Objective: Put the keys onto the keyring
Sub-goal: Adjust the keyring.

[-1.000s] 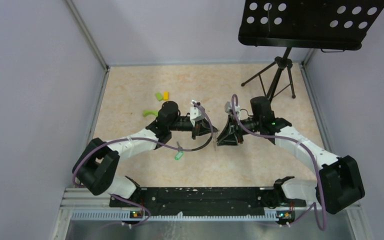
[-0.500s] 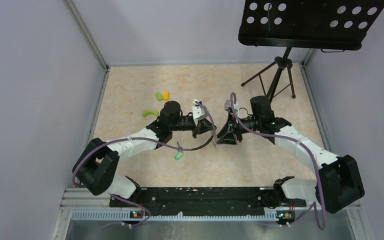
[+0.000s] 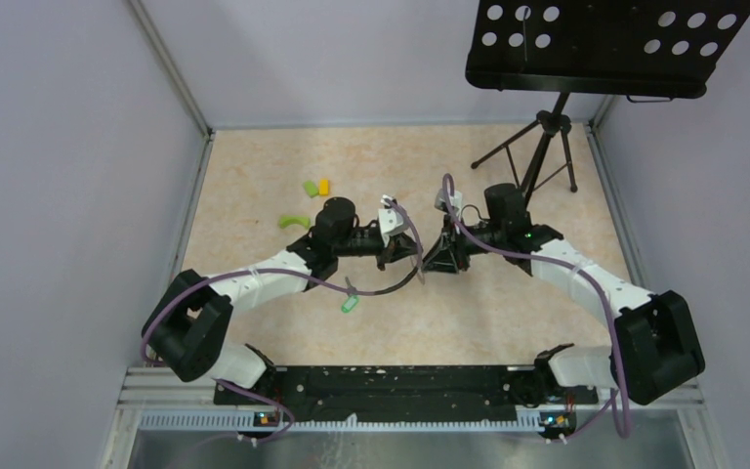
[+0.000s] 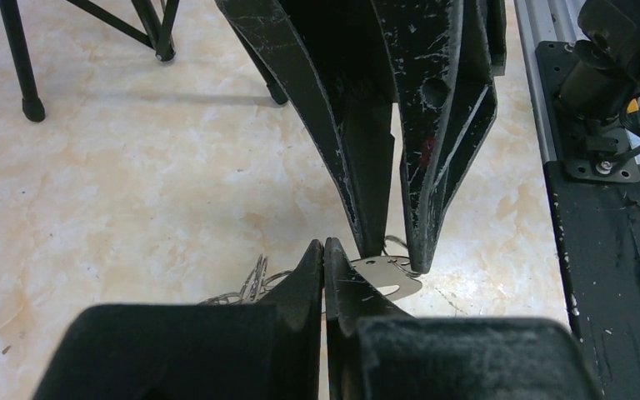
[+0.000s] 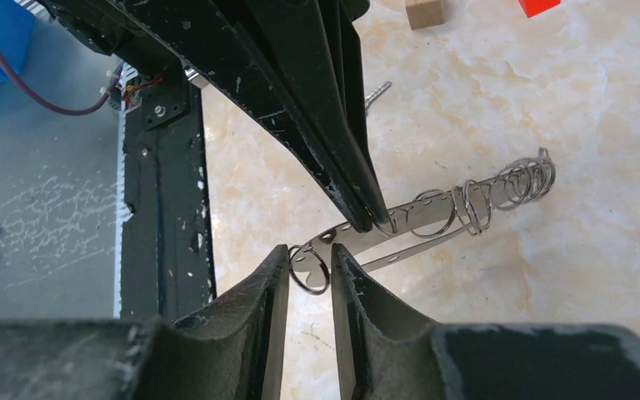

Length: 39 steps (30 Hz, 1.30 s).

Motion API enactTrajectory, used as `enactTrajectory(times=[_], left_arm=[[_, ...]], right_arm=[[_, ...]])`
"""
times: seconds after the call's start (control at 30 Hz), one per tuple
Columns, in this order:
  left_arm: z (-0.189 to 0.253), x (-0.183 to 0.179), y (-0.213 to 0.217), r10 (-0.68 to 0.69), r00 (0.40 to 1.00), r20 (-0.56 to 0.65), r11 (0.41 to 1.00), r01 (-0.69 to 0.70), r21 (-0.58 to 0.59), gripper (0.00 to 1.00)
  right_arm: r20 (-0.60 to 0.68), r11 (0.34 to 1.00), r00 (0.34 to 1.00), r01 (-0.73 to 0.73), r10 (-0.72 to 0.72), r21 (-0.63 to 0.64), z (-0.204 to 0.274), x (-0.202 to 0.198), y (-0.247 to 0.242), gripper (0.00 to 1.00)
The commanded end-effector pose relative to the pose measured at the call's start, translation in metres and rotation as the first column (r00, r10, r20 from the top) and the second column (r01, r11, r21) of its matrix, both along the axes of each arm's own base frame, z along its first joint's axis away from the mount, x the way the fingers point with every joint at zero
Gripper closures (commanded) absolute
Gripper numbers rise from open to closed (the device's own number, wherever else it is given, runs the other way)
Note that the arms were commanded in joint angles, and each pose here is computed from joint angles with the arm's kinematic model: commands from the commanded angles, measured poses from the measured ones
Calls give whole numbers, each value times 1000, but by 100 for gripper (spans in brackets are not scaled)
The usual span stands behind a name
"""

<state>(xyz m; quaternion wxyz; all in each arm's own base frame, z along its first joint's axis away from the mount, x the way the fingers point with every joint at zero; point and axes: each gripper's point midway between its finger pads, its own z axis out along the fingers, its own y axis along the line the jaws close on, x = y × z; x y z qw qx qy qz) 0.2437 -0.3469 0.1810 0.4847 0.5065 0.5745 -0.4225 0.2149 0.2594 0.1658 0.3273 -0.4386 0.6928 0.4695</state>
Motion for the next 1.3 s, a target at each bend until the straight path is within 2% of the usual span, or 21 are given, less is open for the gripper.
enactTrajectory(times=[0.0, 0.37, 0.6, 0.83, 1.03, 1.27], left_arm=[[24, 7, -7, -3, 997, 72, 999, 6, -39, 100], [26, 10, -2, 14, 992, 125, 1000, -11, -26, 100], [25, 7, -1, -6, 988, 152, 1000, 8, -18, 100], [18, -15, 3, -140, 959, 247, 990, 138, 22, 100], [11, -27, 10, -230, 922, 311, 973, 214, 87, 87], [4, -39, 13, -330, 893, 307, 944, 302, 135, 71]], right_arm=[[70, 1000, 998, 1, -3, 29, 20, 12, 4, 78], [84, 1000, 996, -19, 17, 21, 21, 8, 2, 99], [95, 1000, 995, -11, 10, 7, 20, 8, 0, 100], [172, 1000, 985, -18, 20, -12, 33, 11, -4, 100], [296, 998, 954, -41, 54, -50, 43, 13, -11, 100], [333, 995, 941, -32, 60, -89, 41, 15, -16, 100]])
